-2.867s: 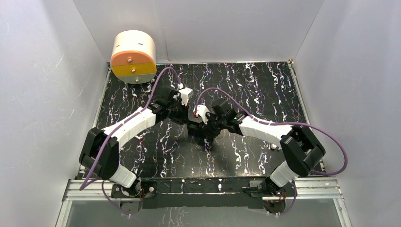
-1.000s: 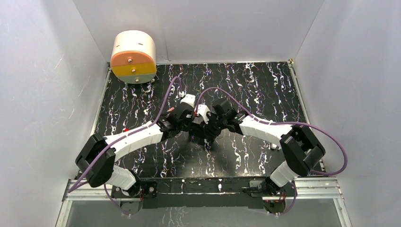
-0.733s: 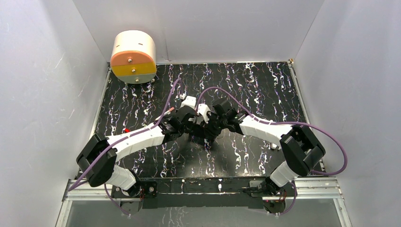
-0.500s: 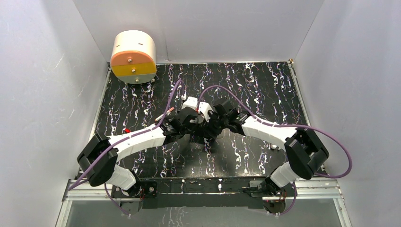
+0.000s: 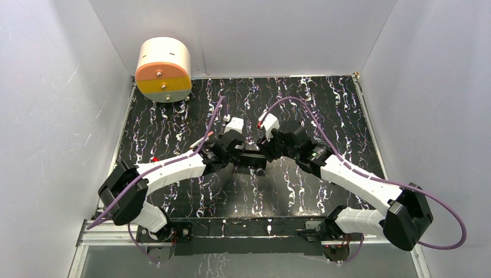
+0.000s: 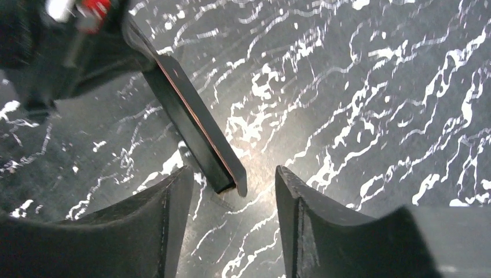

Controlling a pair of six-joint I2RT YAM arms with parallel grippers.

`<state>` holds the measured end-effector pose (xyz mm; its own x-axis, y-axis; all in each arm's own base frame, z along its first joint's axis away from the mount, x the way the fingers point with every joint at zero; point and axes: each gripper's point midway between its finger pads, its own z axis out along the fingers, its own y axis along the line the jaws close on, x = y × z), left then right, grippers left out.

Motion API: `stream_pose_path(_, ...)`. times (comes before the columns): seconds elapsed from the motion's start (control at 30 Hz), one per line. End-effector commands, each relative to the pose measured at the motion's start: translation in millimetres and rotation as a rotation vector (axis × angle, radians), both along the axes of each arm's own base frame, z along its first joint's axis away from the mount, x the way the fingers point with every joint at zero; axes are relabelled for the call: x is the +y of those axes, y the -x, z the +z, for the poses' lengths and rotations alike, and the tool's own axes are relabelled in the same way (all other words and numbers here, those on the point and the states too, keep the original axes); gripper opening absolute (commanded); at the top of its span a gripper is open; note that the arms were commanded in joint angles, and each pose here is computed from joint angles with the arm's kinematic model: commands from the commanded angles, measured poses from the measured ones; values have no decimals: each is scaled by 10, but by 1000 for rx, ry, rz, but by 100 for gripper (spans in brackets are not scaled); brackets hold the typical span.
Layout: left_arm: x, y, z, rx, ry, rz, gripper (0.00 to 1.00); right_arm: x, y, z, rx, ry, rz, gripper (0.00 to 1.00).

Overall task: Fold the paper box
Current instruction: Close the paper box at the center of the board.

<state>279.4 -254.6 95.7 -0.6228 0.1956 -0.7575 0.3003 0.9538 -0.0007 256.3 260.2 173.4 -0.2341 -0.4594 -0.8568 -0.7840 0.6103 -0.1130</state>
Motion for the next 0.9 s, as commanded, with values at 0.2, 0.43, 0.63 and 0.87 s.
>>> stream_pose_path(0.2,139,298,-418,169,-113,-38,0,-170,-59,-451,37,69,-103,51)
stream_pose_path(0.43,124,297,-414,172,-111,-40,0,-162,-162,-473,17,71,-128,41)
stream_pose_path(0.63,121,293,-407,173,-110,-40,0,-157,-169,-490,17,68,-129,30)
stream_pose_path(0.87,129,303,-414,176,-111,-41,0,-114,-183,-536,36,73,-121,23)
